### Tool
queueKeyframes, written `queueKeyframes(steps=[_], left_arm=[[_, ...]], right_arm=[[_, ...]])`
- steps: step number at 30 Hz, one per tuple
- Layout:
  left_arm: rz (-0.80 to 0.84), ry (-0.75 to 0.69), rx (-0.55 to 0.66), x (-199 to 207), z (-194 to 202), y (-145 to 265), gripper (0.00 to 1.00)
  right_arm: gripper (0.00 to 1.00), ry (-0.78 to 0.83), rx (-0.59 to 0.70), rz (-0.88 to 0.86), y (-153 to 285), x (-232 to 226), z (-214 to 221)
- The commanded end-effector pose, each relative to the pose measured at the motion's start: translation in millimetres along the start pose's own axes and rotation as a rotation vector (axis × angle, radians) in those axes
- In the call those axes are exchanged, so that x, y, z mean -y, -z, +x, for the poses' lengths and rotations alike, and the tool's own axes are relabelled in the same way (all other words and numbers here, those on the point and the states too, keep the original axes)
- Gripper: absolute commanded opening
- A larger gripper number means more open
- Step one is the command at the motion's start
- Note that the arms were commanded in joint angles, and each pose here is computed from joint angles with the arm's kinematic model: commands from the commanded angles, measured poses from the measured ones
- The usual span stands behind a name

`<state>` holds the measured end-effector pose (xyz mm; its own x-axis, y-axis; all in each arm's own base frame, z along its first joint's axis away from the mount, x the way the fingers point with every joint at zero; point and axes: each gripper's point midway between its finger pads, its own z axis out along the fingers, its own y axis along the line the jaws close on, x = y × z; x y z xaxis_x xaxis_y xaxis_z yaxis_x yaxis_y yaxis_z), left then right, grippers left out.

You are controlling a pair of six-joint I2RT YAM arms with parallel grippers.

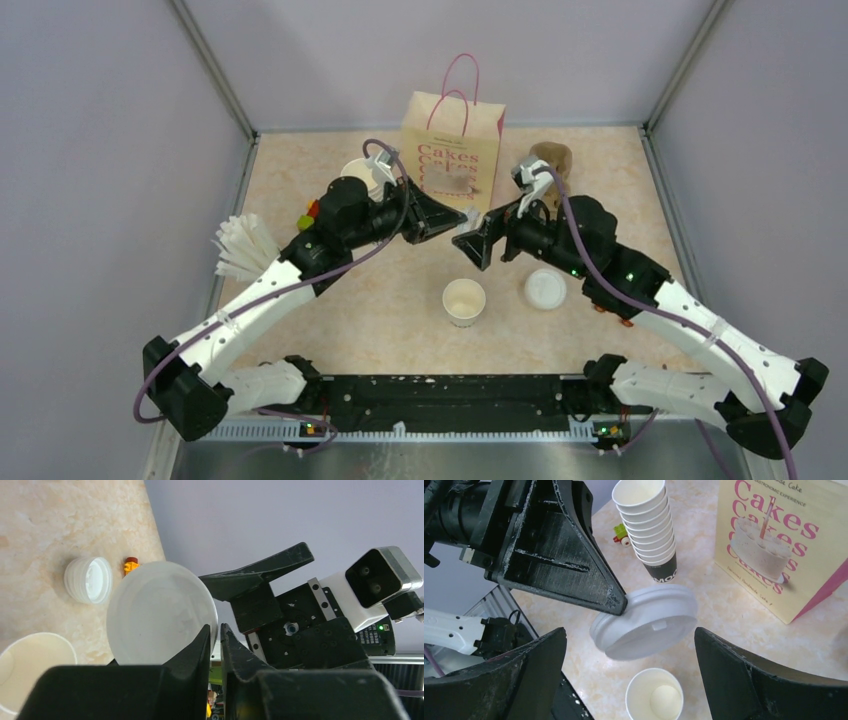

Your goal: Pack the takeout coffee

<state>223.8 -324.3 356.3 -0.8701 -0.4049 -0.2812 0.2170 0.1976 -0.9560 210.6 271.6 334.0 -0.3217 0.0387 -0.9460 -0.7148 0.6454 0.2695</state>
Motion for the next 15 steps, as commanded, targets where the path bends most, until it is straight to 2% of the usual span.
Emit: queueKeyframes(steps=[1, 4, 7, 11, 12, 15], left_arm=[[-0.024, -0.064, 0.032, -8, 2, 13, 0.12], [-0.011, -0.045, 0.034, -7, 4, 16, 0.00], [0.009, -0.042, 0.022, 1, 5, 18, 0.00], [0.024, -0.079, 0.012, 11, 5, 20, 0.00], [0.002, -0.105, 0.008, 8, 5, 21, 0.01], [-0.168, -0.283, -0.031, -25, 3, 23, 0.17]], right_arm=[[0.96, -0.034, 0.091, -0.027, 13, -8, -18], [0.97, 0.004, 0.102, -0.151, 22, -26, -11], [0.99, 0.067, 0.188, -0.242, 34, -36, -8], [0.99, 0.101, 0.248, -0.143, 42, -16, -8], [0.99, 0.110, 0.245, -0.124, 44, -13, -10], [0.99, 0.108, 0.227, -0.100, 49, -10, -15]])
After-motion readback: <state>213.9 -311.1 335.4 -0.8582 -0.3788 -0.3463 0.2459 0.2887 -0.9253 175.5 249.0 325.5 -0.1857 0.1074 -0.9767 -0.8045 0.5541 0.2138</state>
